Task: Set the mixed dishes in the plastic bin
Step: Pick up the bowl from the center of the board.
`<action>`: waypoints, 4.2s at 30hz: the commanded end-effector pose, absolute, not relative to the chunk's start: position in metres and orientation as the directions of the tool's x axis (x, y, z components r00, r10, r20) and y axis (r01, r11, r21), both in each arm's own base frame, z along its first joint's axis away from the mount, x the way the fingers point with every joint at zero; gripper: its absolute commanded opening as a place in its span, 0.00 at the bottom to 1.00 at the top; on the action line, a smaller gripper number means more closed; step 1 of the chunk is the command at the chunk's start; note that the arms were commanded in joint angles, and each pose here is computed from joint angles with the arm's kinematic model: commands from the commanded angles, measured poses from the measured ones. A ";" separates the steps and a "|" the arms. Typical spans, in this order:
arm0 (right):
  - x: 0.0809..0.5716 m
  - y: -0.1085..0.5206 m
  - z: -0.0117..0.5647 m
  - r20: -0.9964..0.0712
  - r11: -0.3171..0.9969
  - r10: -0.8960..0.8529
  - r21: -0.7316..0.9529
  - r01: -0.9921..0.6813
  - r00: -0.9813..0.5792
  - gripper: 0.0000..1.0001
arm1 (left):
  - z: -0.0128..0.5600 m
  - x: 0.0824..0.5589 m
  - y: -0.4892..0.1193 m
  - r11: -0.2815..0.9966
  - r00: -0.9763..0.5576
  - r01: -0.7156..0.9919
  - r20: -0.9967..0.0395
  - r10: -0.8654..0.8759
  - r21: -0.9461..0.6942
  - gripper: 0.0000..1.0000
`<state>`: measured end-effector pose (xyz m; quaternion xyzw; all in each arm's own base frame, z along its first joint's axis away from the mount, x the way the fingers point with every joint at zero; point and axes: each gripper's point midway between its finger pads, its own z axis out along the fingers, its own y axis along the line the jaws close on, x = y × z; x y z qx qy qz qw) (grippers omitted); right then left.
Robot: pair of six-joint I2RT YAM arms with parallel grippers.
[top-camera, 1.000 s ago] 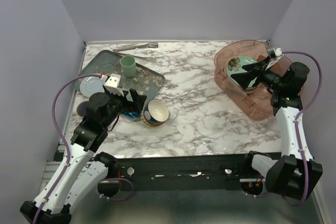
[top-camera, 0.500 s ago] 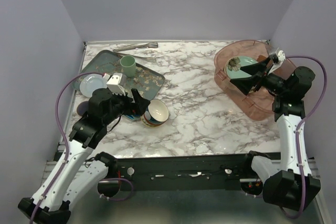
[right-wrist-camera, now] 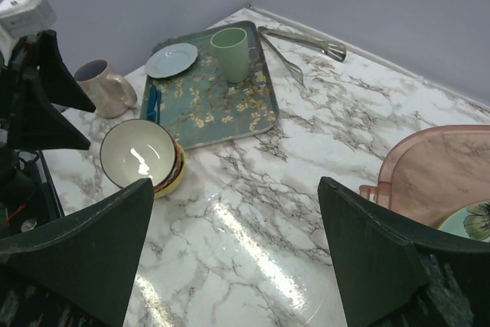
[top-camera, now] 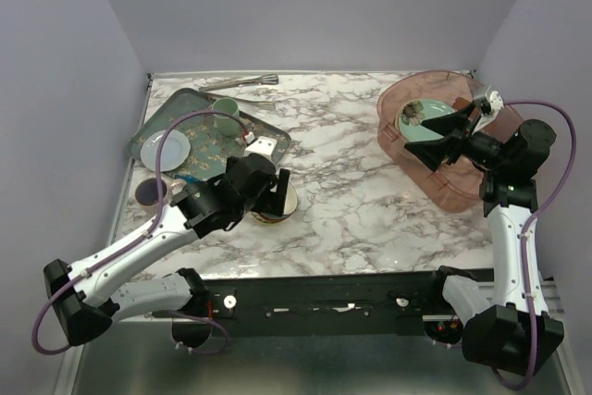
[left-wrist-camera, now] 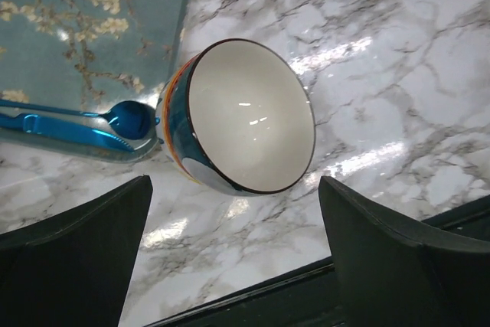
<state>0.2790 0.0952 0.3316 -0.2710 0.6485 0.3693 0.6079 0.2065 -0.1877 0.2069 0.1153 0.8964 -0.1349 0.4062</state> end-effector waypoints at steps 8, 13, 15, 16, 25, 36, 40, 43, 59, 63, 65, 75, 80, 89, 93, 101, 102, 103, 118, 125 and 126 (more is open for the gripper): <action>0.276 0.098 0.328 -0.987 0.556 0.098 0.159 -0.816 -0.126 0.96 | 0.180 0.231 -0.164 0.968 -0.670 0.162 -0.699 0.252 0.193 0.79; 0.276 0.098 0.327 -0.986 0.557 0.101 0.163 -0.814 -0.129 0.96 | 0.169 0.237 -0.167 0.953 -0.684 0.165 -0.666 0.296 0.254 0.61; 0.276 0.098 0.328 -0.987 0.554 0.099 0.161 -0.817 -0.127 0.96 | 0.167 0.239 -0.168 0.946 -0.687 0.166 -0.655 0.313 0.277 0.60; 0.276 0.098 0.327 -0.987 0.556 0.100 0.163 -0.815 -0.130 0.96 | 0.166 0.240 -0.168 0.944 -0.688 0.167 -0.653 0.319 0.285 0.59; 0.276 0.098 0.327 -0.986 0.556 0.102 0.166 -0.814 -0.132 0.96 | 0.156 0.247 -0.168 0.915 -0.697 0.169 -0.612 0.374 0.367 0.37; 0.276 0.099 0.327 -0.984 0.549 0.106 0.178 -0.816 -0.143 0.96 | 0.164 0.247 -0.174 0.922 -0.683 0.183 -0.630 0.369 0.341 0.13; 0.276 0.099 0.327 -0.984 0.549 0.106 0.178 -0.817 -0.143 0.96 | 0.174 0.246 -0.178 0.933 -0.669 0.189 -0.655 0.350 0.306 0.04; 0.276 0.099 0.327 -0.984 0.548 0.107 0.180 -0.817 -0.145 0.96 | 0.184 0.245 -0.180 0.941 -0.654 0.193 -0.678 0.335 0.278 0.00; 0.275 0.117 0.311 -0.961 0.468 0.091 0.273 -0.840 -0.261 0.96 | 0.245 0.252 -0.230 0.955 -0.479 0.289 -0.873 0.086 -0.064 0.00; 0.276 0.135 0.305 -0.956 0.440 0.053 0.282 -0.853 -0.289 0.96 | 0.250 0.258 -0.248 0.942 -0.422 0.302 -0.907 -0.002 -0.143 0.00; 0.275 0.142 0.300 -0.953 0.434 0.032 0.284 -0.855 -0.300 0.96 | 0.256 0.262 -0.261 0.934 -0.393 0.307 -0.918 -0.048 -0.180 0.00; 0.287 0.169 0.275 -0.947 0.530 -0.114 0.197 -0.825 -0.299 0.95 | 0.263 0.282 -0.301 0.975 -0.313 0.152 -0.944 -0.108 -0.162 0.00; 0.297 0.171 0.259 -0.935 0.586 -0.180 0.146 -0.797 -0.305 0.95 | 0.260 0.288 -0.317 0.988 -0.291 0.089 -0.952 -0.098 -0.129 0.00; 0.314 0.173 0.238 -0.908 0.667 -0.272 0.061 -0.742 -0.320 0.75 | 0.264 0.292 -0.341 0.981 -0.291 0.086 -0.947 -0.139 -0.171 0.00; 0.317 0.176 0.233 -0.899 0.676 -0.286 0.056 -0.735 -0.332 0.54 | 0.265 0.294 -0.346 0.980 -0.288 0.082 -0.946 -0.151 -0.181 0.00; 0.318 0.182 0.230 -0.894 0.678 -0.296 0.053 -0.734 -0.338 0.14 | 0.266 0.295 -0.349 0.980 -0.286 0.079 -0.946 -0.154 -0.183 0.00; 0.318 0.183 0.231 -0.894 0.677 -0.294 0.054 -0.734 -0.337 0.11 | 0.267 0.295 -0.349 0.980 -0.286 0.081 -0.946 -0.154 -0.184 0.00; 0.318 0.182 0.231 -0.894 0.683 -0.293 0.051 -0.729 -0.338 0.08 | 0.267 0.295 -0.349 0.979 -0.287 0.082 -0.945 -0.155 -0.185 0.00; 0.312 0.188 0.238 -0.908 0.651 -0.279 0.061 -0.757 -0.313 0.00 | 0.274 0.276 -0.344 0.943 -0.308 0.221 -0.935 -0.174 -0.248 0.49; 0.305 0.188 0.241 -0.917 0.616 -0.275 0.064 -0.785 -0.290 0.00 | 0.297 0.255 -0.338 0.845 -0.277 0.436 -0.940 -0.200 -0.309 0.71; 0.305 0.186 0.243 -0.919 0.615 -0.272 0.063 -0.786 -0.287 0.01 | 0.290 0.252 -0.335 0.838 -0.284 0.457 -0.942 -0.181 -0.299 0.73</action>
